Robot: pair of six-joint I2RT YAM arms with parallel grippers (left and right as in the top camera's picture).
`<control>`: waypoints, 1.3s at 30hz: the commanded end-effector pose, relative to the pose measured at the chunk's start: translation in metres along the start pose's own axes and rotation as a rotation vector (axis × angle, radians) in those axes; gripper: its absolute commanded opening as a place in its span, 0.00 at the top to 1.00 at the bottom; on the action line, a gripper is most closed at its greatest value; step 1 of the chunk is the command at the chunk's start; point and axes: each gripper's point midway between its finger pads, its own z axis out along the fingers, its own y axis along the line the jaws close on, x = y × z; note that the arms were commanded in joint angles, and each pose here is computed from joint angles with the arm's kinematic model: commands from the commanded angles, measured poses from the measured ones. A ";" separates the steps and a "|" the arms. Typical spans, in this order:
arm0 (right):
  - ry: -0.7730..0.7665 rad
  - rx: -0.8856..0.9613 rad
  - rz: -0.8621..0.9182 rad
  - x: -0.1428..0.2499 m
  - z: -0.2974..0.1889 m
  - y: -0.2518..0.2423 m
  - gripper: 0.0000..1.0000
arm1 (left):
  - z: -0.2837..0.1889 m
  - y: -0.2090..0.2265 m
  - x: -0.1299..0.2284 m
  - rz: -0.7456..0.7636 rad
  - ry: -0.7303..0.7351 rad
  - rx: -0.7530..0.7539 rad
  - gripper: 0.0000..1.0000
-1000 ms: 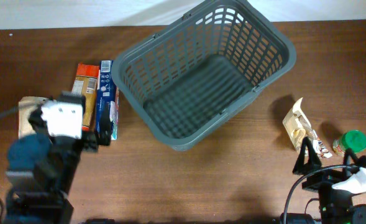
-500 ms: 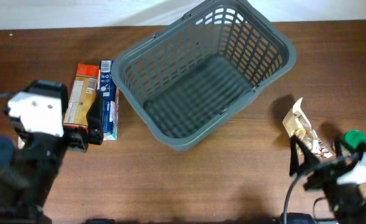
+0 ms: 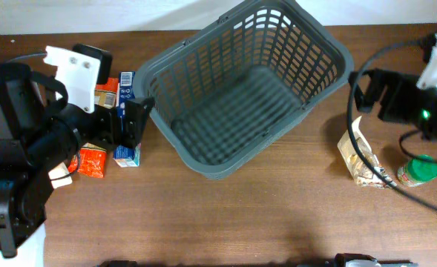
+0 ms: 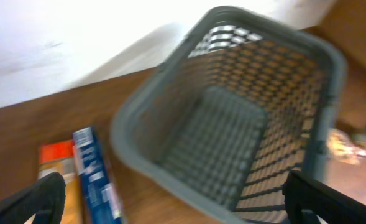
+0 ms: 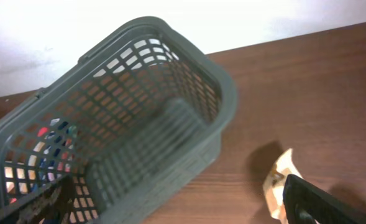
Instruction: Pack container
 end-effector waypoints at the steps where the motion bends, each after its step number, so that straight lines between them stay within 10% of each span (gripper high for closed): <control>1: 0.056 -0.070 -0.011 0.001 0.018 0.010 0.12 | -0.009 -0.025 -0.010 0.002 -0.043 0.127 0.18; 9: 0.117 -0.051 0.008 0.002 0.047 0.001 0.60 | 0.005 -0.078 0.007 0.078 0.053 0.290 0.96; 13: 0.149 -0.031 0.017 0.004 0.062 -0.006 0.95 | 0.019 -0.110 0.021 0.166 0.124 0.337 0.97; 24: 0.193 -0.023 0.038 0.006 0.089 -0.013 0.96 | 0.023 -0.143 0.018 0.271 0.097 0.373 0.98; 39: 0.226 -0.075 -0.082 0.007 0.135 0.004 0.96 | 0.082 -0.183 0.091 0.558 0.418 0.319 0.98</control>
